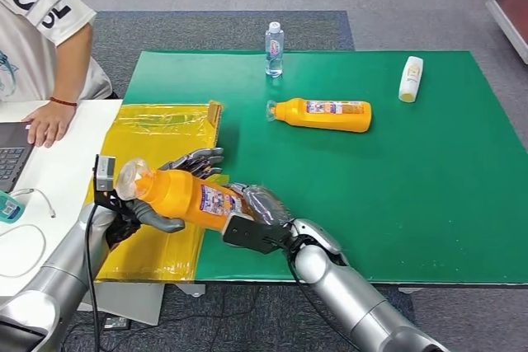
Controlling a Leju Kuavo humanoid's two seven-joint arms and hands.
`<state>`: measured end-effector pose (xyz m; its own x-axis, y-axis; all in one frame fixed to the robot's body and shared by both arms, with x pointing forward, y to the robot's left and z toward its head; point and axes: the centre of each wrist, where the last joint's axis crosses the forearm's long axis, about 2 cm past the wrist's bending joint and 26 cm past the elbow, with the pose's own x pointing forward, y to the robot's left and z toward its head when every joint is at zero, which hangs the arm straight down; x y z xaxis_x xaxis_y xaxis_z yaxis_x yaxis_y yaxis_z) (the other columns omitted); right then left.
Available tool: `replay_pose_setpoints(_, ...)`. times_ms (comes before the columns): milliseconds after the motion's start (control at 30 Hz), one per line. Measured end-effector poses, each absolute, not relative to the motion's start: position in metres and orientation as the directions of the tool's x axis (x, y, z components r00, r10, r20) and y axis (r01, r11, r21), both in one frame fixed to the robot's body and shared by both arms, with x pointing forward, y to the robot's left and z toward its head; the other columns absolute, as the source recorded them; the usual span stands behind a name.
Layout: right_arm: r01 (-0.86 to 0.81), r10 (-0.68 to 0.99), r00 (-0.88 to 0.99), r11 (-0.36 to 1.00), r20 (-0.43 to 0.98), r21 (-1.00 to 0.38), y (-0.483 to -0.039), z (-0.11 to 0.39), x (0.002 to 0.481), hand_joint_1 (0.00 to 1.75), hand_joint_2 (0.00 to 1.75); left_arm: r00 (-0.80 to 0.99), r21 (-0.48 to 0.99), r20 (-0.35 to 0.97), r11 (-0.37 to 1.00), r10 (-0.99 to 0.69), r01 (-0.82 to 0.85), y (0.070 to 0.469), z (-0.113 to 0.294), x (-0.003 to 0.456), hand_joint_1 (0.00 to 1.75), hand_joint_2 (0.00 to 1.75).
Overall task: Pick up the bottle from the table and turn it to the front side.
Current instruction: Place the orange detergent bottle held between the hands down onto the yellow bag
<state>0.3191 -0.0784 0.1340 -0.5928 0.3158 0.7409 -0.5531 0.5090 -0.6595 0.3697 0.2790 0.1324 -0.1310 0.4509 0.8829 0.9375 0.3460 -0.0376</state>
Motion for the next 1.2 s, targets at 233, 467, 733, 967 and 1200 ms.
replay_pose_setpoints(233, -0.594, 0.301, -0.573, 0.488, 0.762, -0.64, -0.076, 0.132, 0.318, 1.75, 1.75, -0.13, -0.043, 0.875, 0.342, 0.466, 0.939, 0.276, 0.133, 0.37, 0.0, 1.75)
replay_pose_setpoints(467, -0.625, 0.291, -0.564, 0.461, 0.773, -0.629, -0.071, 0.129, 0.315, 1.75, 1.75, -0.13, -0.048, 0.866, 0.34, 0.482, 0.939, 0.272, 0.134, 0.371, 0.0, 1.75)
replay_pose_setpoints(733, -0.636, 0.288, -0.564, 0.446, 0.774, -0.63, -0.067, 0.129, 0.314, 1.75, 1.75, -0.132, -0.044, 0.865, 0.336, 0.484, 0.941, 0.269, 0.135, 0.371, 0.0, 1.75)
replay_pose_setpoints(967, -0.63, 0.296, -0.573, 0.437, 0.764, -0.642, -0.066, 0.13, 0.315, 1.75, 1.75, -0.132, -0.043, 0.865, 0.335, 0.483, 0.941, 0.269, 0.136, 0.371, 0.0, 1.75)
replay_pose_setpoints(1200, -0.594, 0.329, -0.602, 0.424, 0.727, -0.684, -0.063, 0.131, 0.314, 1.75, 1.75, -0.134, -0.042, 0.866, 0.337, 0.481, 0.941, 0.269, 0.135, 0.371, 0.0, 1.75)
